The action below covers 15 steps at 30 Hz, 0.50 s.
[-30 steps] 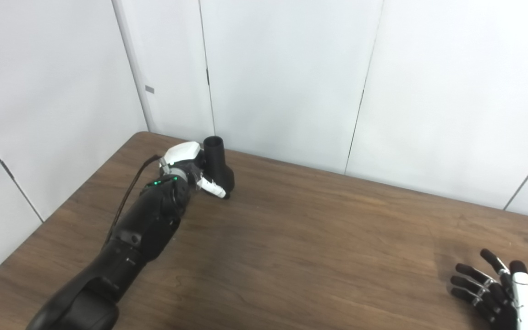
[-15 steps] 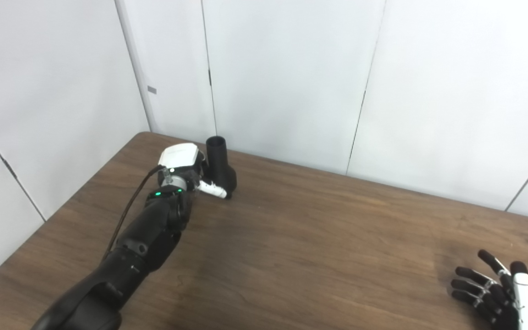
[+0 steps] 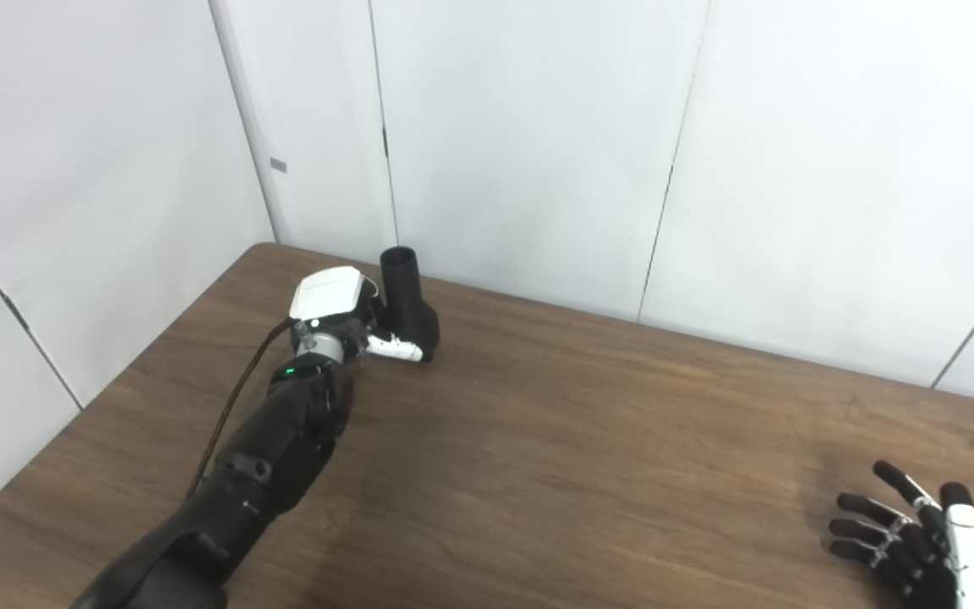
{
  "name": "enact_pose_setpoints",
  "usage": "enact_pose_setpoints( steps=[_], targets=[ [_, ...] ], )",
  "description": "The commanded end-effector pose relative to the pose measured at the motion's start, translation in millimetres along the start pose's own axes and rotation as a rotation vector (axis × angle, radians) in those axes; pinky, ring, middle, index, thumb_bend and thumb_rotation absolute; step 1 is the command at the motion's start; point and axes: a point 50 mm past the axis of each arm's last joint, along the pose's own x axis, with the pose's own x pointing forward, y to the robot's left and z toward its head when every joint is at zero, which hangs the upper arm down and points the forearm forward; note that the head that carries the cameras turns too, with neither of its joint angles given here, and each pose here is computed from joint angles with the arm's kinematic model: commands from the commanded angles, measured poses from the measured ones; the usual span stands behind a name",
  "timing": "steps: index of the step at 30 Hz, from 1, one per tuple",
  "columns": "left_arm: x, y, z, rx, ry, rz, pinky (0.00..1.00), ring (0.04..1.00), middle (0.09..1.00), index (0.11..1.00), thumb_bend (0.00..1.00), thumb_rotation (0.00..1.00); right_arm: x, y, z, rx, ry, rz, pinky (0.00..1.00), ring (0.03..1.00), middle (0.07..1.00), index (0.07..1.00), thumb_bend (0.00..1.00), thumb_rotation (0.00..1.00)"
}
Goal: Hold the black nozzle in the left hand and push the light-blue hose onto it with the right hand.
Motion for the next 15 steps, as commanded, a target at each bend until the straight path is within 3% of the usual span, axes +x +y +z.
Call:
enact_pose_setpoints(
  steps=[1, 15],
  targets=[
    [3.0, 16.2, 9.0, -0.008, -0.053, 0.043, 0.85, 0.720, 0.643, 0.482, 0.52, 0.05, 0.0, -2.6, 3.9, -0.021, -0.018, 0.003, 0.54, 0.580, 0.634, 0.840, 0.30, 1.00],
    [-5.9, 17.5, 15.9, 0.034, -0.099, 0.049, 0.85, 0.729, 0.636, 0.483, 0.52, 0.05, -0.1, -0.7, 5.3, -0.013, -0.020, 0.011, 0.51, 0.564, 0.628, 0.838, 0.30, 1.00]
  ],
)
